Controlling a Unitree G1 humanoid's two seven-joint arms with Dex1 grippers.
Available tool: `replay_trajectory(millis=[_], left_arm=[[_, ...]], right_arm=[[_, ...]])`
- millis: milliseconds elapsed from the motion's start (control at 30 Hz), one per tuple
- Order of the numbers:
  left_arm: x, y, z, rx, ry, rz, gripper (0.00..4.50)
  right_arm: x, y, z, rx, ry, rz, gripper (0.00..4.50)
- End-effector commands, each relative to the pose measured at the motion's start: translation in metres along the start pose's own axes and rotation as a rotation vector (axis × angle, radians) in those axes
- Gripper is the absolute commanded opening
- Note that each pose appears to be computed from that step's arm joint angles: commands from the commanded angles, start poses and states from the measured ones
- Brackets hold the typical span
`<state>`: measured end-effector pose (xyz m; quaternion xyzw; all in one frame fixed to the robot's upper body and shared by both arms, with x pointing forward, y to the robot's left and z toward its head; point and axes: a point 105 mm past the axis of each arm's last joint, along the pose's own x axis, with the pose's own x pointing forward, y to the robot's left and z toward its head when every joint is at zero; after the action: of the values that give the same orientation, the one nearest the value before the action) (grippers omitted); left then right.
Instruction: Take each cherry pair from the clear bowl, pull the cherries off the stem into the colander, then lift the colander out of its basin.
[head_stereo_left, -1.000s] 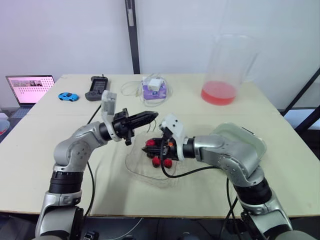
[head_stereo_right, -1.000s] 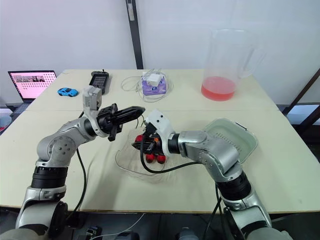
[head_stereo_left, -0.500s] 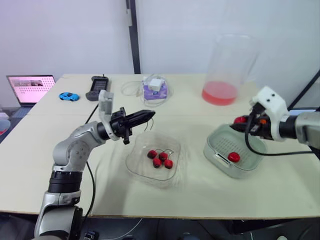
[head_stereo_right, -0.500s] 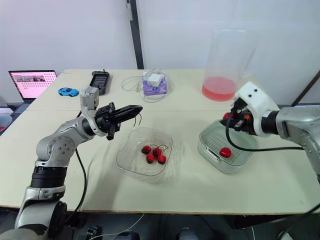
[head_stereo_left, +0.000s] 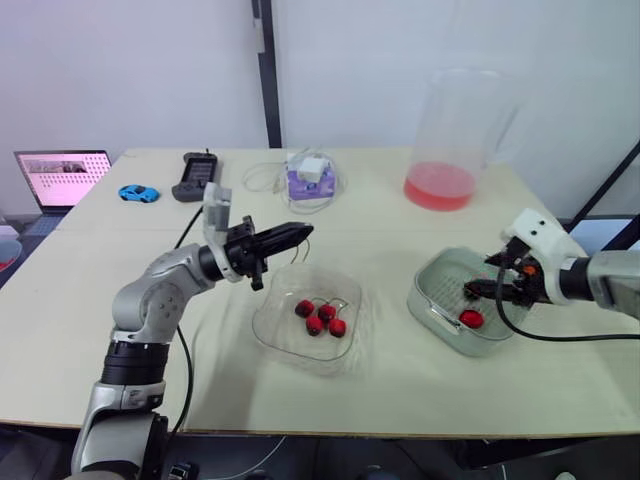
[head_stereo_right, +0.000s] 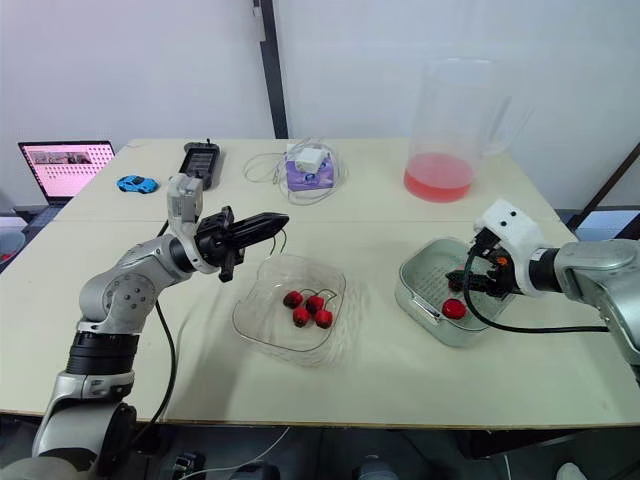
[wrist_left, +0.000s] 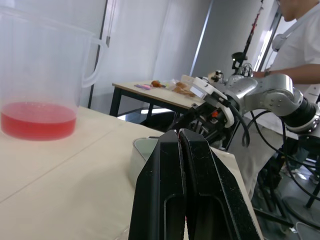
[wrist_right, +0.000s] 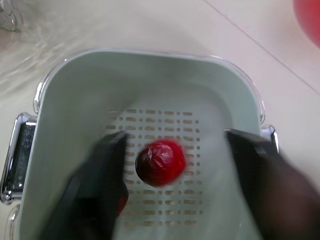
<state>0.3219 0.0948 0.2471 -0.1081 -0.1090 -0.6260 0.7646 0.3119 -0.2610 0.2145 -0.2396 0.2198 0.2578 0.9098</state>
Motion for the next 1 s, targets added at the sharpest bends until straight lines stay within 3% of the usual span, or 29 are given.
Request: replay_trajectory(millis=[33, 333, 433, 567, 667, 833, 933, 1000], left_arm=[[0.001, -0.004, 0.011, 0.055, -0.012, -0.011, 0.00], [-0.006, -0.003, 0.012, 0.063, 0.013, 0.009, 0.00], [-0.021, 0.005, 0.023, 0.085, 0.031, 0.064, 0.00], [-0.051, 0.011, 0.032, 0.127, 0.081, 0.158, 0.00], [-0.068, 0.013, 0.034, 0.129, 0.094, 0.221, 0.00], [-0.134, 0.014, 0.020, 0.114, 0.203, 0.447, 0.00], [-0.152, 0.010, 0.009, 0.079, 0.228, 0.513, 0.00], [-0.166, 0.006, -0.014, 0.024, 0.270, 0.570, 0.00]], right_arm=[[-0.015, -0.010, 0.018, -0.050, -0.043, -0.036, 4.42], [-0.042, -0.005, 0.049, 0.000, -0.224, 0.086, 4.42], [-0.060, 0.010, 0.087, 0.041, -0.396, 0.264, 4.42], [-0.060, 0.048, 0.125, -0.046, -0.487, 0.508, 4.42], [-0.050, 0.062, 0.140, -0.093, -0.501, 0.550, 4.42], [-0.031, 0.099, 0.165, -0.211, -0.553, 0.671, 4.42], [-0.028, 0.106, 0.166, -0.229, -0.552, 0.695, 4.42], [-0.024, 0.108, 0.165, -0.230, -0.554, 0.698, 4.42]])
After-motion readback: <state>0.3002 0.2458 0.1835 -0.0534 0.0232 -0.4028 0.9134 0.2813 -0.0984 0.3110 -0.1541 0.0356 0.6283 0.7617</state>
